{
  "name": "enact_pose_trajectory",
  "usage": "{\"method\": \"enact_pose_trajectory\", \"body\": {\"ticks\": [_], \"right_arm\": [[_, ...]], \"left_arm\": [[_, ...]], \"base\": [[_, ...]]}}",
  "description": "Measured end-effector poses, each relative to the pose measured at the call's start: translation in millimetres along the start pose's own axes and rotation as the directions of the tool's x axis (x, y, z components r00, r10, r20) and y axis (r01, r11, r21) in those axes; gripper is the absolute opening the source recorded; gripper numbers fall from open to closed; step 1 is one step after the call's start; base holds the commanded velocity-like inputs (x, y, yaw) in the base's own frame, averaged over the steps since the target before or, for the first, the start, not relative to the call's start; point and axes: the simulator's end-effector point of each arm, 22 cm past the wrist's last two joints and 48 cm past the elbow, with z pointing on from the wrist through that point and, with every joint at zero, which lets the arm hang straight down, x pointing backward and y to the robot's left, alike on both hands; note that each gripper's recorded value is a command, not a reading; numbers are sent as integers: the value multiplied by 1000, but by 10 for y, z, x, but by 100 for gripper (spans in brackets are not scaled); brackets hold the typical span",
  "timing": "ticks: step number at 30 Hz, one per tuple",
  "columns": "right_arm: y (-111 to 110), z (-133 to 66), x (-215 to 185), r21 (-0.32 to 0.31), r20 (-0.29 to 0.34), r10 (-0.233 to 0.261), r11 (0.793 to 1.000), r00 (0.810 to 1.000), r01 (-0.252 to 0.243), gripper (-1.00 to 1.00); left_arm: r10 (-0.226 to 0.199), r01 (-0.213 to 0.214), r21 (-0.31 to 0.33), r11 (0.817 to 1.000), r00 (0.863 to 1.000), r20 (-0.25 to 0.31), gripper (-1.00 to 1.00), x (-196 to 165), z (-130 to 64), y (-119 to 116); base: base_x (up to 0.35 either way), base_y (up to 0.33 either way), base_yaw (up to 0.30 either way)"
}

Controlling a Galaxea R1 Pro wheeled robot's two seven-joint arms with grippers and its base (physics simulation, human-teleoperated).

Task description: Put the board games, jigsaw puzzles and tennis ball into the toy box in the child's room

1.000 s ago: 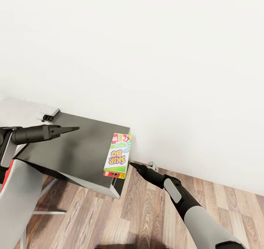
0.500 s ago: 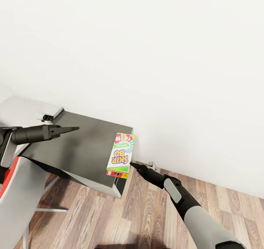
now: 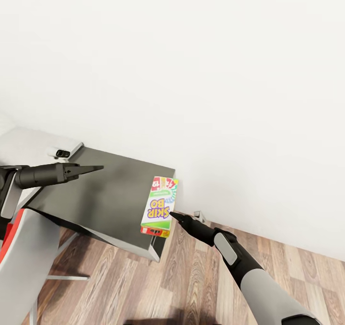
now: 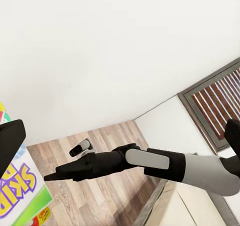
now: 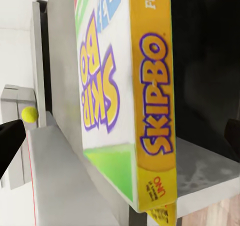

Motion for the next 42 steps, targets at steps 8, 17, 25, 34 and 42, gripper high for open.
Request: {"method": "enact_pose_trajectory", "body": {"ticks": [8, 17, 25, 34, 42], "right_arm": [[-1, -1, 0, 0, 0, 0, 1000, 1000, 0, 100], [-3, -1, -2, 0, 1, 1, 1000, 1000, -1, 100], [-5, -1, -1, 1, 1, 1, 1000, 1000, -1, 100], [-11, 18, -49, 7, 35, -35, 999, 999, 35, 100], [-33, 53, 29, 25, 18, -111, 994, 994, 111, 100]], "left_arm": [[0, 0, -1, 1000, 1000, 0, 100, -1, -2, 1], [0, 0, -2, 1000, 1000, 0, 100, 1, 0, 4], [0, 0, -1, 1000, 1000, -1, 100, 2, 1, 3], [0, 0, -2, 1000, 1000, -1, 100, 2, 1, 4], [0, 0, -2, 1000, 1000, 0, 100, 0, -1, 5]], "base": [[22, 2, 0], [35, 0, 0], [2, 0, 0], [0, 0, 0], [0, 0, 0]]}}
